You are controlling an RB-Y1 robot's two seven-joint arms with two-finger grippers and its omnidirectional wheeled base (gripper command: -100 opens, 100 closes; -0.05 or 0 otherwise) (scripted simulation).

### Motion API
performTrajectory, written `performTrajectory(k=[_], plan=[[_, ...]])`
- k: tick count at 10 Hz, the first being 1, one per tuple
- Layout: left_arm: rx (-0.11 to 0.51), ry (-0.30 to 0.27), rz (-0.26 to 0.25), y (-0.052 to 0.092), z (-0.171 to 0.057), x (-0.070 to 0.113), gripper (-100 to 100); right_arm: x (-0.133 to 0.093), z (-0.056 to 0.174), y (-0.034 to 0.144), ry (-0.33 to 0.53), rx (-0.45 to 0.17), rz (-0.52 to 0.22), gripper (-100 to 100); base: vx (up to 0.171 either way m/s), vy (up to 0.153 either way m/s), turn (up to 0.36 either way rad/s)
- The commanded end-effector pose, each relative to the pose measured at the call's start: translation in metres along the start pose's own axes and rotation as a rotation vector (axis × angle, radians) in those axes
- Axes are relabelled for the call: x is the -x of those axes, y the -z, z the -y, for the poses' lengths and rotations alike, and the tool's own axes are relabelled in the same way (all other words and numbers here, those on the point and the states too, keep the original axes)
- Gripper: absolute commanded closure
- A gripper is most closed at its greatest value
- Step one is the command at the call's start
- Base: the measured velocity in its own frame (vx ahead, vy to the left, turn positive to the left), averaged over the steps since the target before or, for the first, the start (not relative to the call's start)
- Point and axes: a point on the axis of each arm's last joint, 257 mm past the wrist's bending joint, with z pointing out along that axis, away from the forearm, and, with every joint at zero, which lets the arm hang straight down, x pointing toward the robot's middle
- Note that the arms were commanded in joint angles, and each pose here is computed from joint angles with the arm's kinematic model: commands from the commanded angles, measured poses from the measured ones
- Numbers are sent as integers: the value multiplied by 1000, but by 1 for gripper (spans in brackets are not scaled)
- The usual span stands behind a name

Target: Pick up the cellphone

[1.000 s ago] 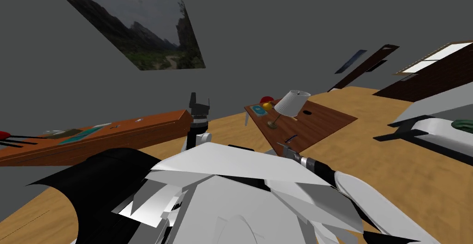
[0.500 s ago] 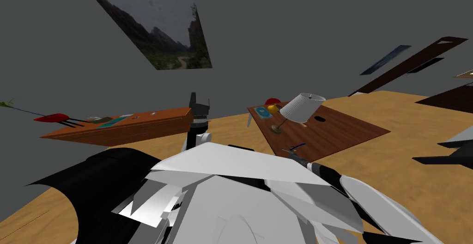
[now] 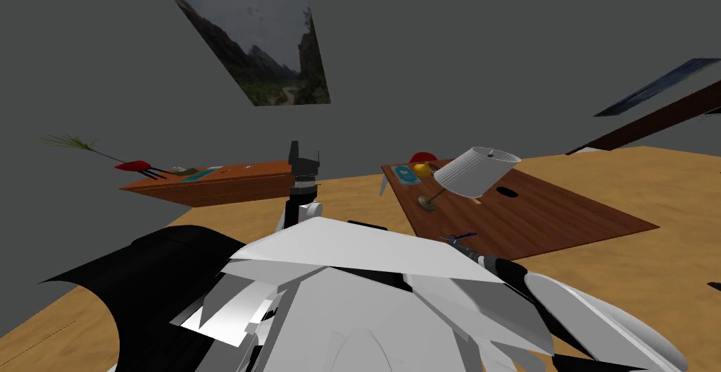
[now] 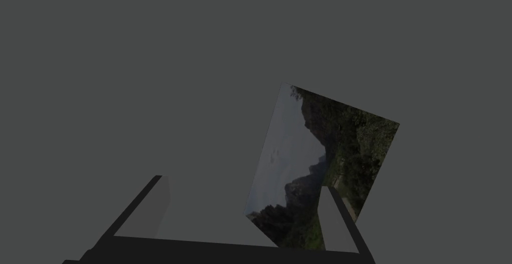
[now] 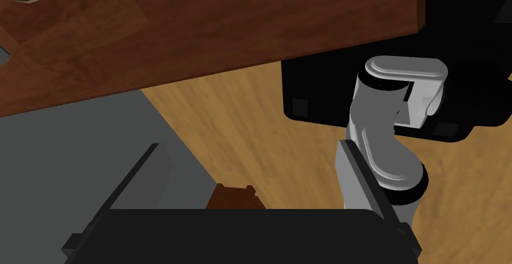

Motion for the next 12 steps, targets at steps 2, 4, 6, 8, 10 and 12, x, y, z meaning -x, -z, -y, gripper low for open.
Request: performTrajectory(k=[2,4,6,8,10,12], plan=[[0,0,0,0,0,0,0,-25,-14,5,41,51,-67,-100,31,-43,136],[0,0,0,0,0,0,0,-56,-31,15,94,126,-151,-100,45,-60,257],[0,0,0,0,0,0,0,-87,-43,27,152,193,-240,-100,46,-81,214],[0,0,0,0,0,0,0,-109,-50,38,192,241,-301,-100,35,-64,155],[0,0,0,0,0,0,0,-109,-50,39,197,244,-306,-100,14,-33,83],[0,0,0,0,0,0,0,-114,-59,31,189,243,-311,-100,3,-1,48]])
